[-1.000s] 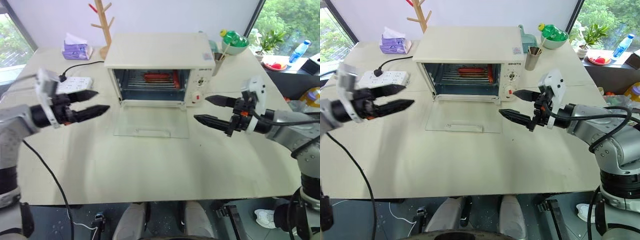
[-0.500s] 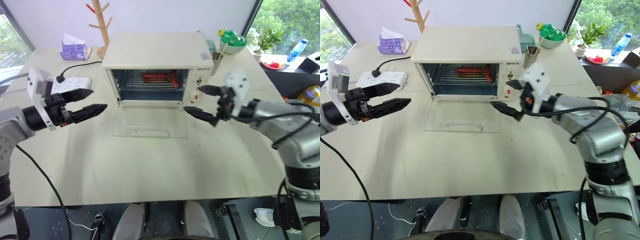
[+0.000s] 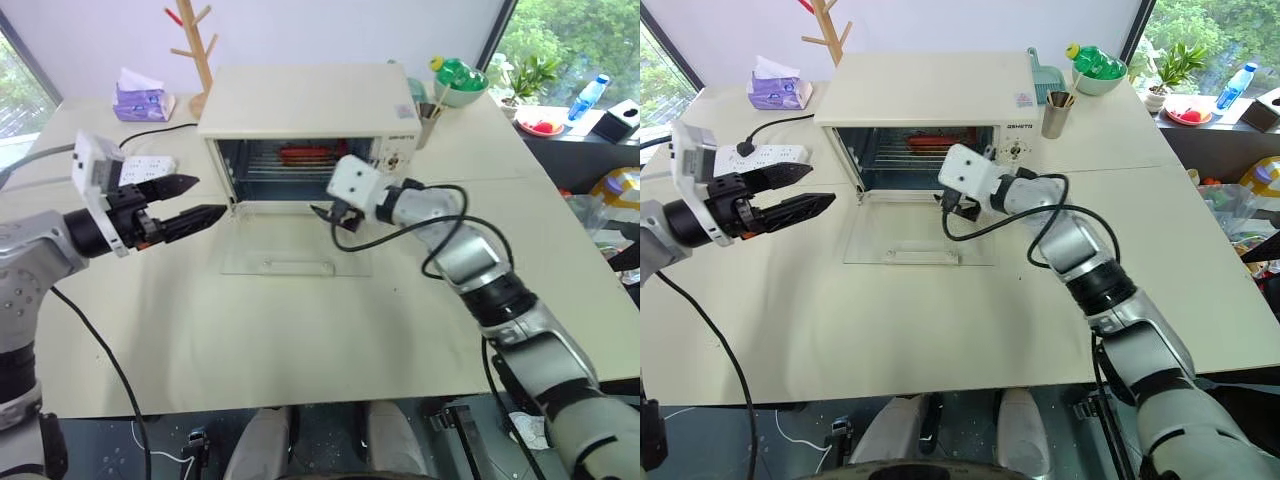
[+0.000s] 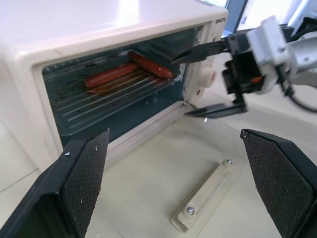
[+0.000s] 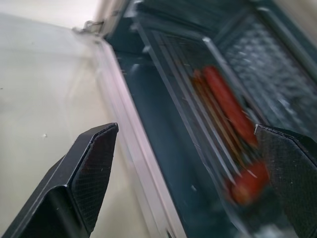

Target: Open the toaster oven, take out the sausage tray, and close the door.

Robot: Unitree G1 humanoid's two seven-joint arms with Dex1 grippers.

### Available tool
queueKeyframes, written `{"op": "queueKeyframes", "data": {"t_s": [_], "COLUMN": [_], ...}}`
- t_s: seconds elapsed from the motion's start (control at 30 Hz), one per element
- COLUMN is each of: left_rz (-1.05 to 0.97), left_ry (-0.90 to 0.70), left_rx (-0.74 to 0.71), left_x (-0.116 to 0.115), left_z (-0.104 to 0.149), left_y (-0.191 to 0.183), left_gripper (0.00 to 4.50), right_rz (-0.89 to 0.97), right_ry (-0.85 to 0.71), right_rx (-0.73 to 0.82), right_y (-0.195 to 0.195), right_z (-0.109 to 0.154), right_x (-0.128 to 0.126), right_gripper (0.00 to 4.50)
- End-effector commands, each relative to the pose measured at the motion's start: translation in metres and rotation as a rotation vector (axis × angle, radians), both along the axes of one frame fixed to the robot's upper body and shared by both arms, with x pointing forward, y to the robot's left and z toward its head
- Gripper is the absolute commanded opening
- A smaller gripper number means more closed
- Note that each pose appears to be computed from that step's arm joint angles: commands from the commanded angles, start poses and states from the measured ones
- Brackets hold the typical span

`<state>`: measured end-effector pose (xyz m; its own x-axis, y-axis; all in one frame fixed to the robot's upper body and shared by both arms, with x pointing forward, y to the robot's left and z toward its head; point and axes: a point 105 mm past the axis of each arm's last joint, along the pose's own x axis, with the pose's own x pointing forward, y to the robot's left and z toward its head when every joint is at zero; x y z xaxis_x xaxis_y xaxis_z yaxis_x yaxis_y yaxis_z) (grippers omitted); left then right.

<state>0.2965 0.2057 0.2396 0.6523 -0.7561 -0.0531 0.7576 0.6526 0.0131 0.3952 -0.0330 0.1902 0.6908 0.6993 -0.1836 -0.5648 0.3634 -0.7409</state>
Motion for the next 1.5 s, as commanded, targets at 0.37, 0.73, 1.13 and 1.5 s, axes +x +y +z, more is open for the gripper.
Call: {"op": "queueKeyframes", "data": {"t_s": [0.37,0.73,1.13,1.5], "left_rz": [0.007,-0.001,-0.007,0.014], "left_ry": [-0.066,-0.065,-0.037,-0.026], "left_rx": [0.009,0.005,0.001,-0.012], "left_x": [0.002,0.007,0.014,0.023], "left_z": [0.015,0.015,0.007,-0.001], "left_y": [-0.003,-0.006,-0.005,-0.002], "left_gripper": [4.43,4.5,4.5,4.5], "right_rz": [-0.021,-0.033,-0.061,-0.071], "right_ry": [-0.337,-0.362,-0.372,-0.389], "right_rx": [-0.2,-0.201,-0.243,-0.271], "right_y": [0.04,0.045,0.046,0.049], "right_z": [0.016,0.011,0.005,0.003], "right_x": [0.045,0.05,0.055,0.057], "right_gripper": [4.5,3.66,2.75,1.4]}}
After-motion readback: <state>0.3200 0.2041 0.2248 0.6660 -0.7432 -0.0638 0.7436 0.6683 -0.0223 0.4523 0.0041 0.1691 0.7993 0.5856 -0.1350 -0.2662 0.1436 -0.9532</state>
